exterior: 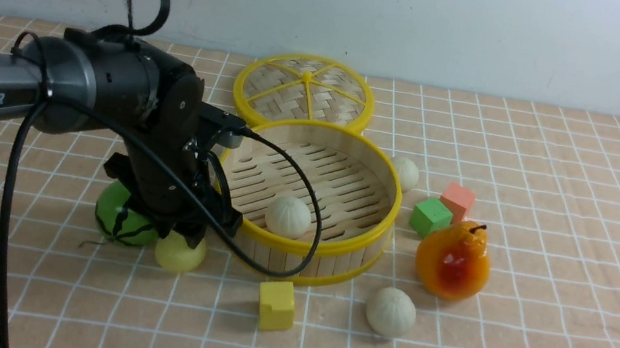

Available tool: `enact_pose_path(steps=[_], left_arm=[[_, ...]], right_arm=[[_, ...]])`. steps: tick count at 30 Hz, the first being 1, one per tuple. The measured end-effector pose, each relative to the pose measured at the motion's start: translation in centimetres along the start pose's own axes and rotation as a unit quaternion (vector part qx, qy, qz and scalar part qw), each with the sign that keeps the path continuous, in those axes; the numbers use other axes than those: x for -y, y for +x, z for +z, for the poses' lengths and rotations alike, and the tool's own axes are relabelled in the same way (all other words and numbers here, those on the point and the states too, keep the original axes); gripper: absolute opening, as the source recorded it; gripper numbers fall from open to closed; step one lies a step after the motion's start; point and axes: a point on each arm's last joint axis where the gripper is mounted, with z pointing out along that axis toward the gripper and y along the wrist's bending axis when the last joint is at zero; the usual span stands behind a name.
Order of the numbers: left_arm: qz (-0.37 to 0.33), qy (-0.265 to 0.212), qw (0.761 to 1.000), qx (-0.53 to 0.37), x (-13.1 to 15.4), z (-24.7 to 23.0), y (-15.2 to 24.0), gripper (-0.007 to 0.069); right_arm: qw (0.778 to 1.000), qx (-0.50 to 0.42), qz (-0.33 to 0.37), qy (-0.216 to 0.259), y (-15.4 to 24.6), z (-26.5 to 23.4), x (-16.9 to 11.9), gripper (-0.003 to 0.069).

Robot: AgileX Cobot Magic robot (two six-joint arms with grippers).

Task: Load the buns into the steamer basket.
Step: Use the left arm to grab a steamed stuffed bun, then use the left arm to put the steamed stuffed bun into the steamer

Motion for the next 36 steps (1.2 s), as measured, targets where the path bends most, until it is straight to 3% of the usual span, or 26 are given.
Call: enact_pose_path(steps=[6, 9, 15, 23, 30, 36], left_arm=[[0.001, 0.000, 1.000, 0.008, 0.0, 0.0, -0.2, 0.0286], [0.001, 0.000, 1.000, 0.007, 0.0, 0.2, -0.1, 0.0221], [-0.005, 0.006, 1.000, 0.002, 0.1, 0.2, 0.0, -0.0013], [-0.007, 0.006, 1.000, 0.002, 0.1, -3.1, -0.2, -0.0013], [0.017, 0.022, 0.995, 0.092, 1.9, -10.1, -1.8, -0.0013], [0.043, 0.032, 0.984, 0.169, 3.4, -10.0, -4.8, -0.0013]], right_arm=[[1.000, 0.000, 0.000, 0.000, 0.0, 0.0, 0.0, 0.0241], [1.000, 0.000, 0.000, 0.000, 0.0, 0.0, 0.0, 0.0241], [1.000, 0.000, 0.000, 0.000, 0.0, 0.0, 0.0, 0.0241], [1.000, 0.000, 0.000, 0.000, 0.0, 0.0, 0.0, 0.0241], [1.000, 0.000, 0.000, 0.000, 0.0, 0.0, 0.0, 0.0241], [1.000, 0.000, 0.000, 0.000, 0.0, 0.0, 0.0, 0.0241]])
